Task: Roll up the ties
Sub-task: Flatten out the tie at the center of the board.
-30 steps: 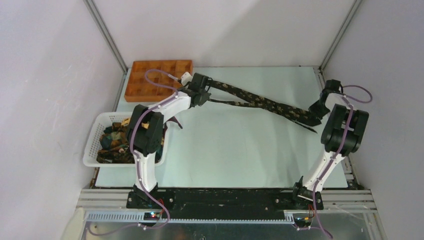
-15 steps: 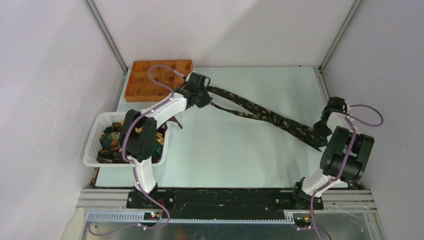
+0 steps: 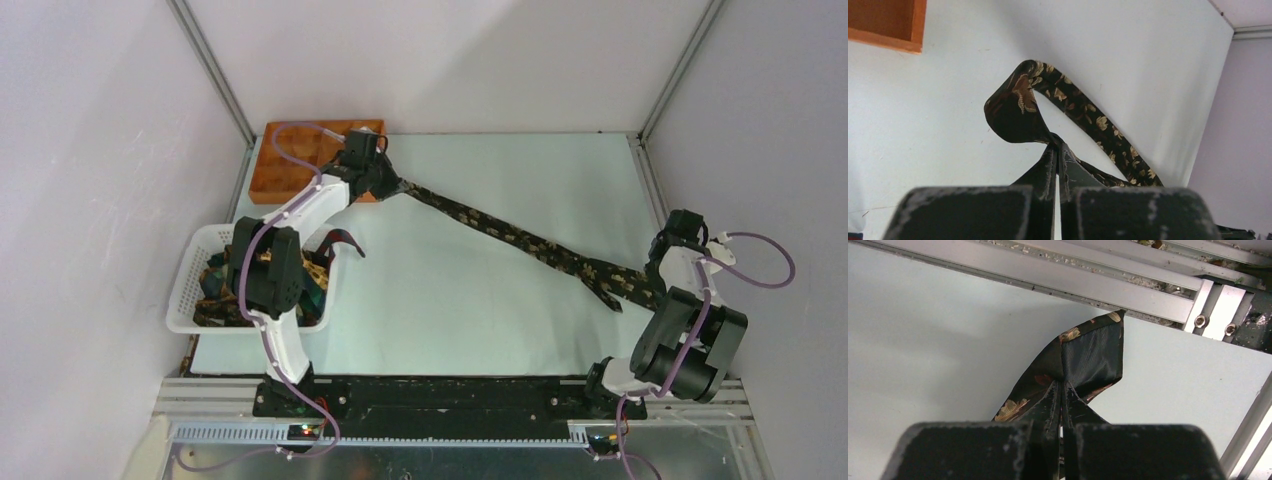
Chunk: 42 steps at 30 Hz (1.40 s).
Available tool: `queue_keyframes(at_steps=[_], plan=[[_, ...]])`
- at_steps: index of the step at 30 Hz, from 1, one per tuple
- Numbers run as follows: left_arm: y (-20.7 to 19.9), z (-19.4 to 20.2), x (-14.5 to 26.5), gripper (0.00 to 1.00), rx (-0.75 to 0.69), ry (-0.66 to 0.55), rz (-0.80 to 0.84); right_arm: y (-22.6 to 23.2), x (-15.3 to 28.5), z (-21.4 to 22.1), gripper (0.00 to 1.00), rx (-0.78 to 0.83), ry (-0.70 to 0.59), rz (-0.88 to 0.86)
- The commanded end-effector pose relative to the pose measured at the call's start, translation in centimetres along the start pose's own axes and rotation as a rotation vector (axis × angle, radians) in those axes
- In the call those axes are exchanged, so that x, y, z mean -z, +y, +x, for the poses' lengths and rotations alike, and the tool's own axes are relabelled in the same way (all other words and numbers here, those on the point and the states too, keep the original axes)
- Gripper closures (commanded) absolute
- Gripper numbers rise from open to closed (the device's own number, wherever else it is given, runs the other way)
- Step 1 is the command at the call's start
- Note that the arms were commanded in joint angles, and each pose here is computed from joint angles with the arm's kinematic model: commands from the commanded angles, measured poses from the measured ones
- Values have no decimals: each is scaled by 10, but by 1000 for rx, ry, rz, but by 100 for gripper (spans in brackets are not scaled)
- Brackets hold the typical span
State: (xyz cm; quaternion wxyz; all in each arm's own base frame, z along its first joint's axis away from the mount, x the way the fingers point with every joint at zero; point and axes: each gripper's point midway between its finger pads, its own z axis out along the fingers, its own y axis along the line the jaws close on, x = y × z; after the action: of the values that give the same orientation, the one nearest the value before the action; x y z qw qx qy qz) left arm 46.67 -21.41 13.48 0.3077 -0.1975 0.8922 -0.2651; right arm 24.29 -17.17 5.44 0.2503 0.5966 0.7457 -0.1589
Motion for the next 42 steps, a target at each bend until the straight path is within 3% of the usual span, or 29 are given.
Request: queue_keyframes(at_steps=[1,5,9,12,14,18,21,28,30,33,37,42], plan=[[-30,-18,-2,100,-22,-28,106,-5,-3,-8,100,-23,-40,32],[-27,-9,-18,99,-12,7,98,9,-14,6,100,42,37,-35],[-21,-7,-27,86,-11,12,80,26,-19,18,95,82,97,-120],[-19,-6,-29,66,-17,15,64,36,-11,15,51,103,72,-159],[-19,-7,-29,56,-22,11,61,40,-1,10,36,120,30,-175],[-22,-12,-24,41,-31,-7,60,57,25,2,24,169,-27,-264],[-24,-18,-17,37,-45,-29,56,73,44,12,23,254,-11,-344],[-28,-25,5,34,-51,-76,64,91,94,76,30,453,157,-495],[-26,-20,10,34,-47,-78,78,93,111,97,39,466,210,-585],[-31,-22,25,34,-54,-107,107,94,130,121,61,486,273,-686],[-29,-16,37,35,-53,-119,127,96,136,134,82,516,311,-722],[-26,-5,42,35,-52,-126,143,103,117,145,99,526,377,-693]])
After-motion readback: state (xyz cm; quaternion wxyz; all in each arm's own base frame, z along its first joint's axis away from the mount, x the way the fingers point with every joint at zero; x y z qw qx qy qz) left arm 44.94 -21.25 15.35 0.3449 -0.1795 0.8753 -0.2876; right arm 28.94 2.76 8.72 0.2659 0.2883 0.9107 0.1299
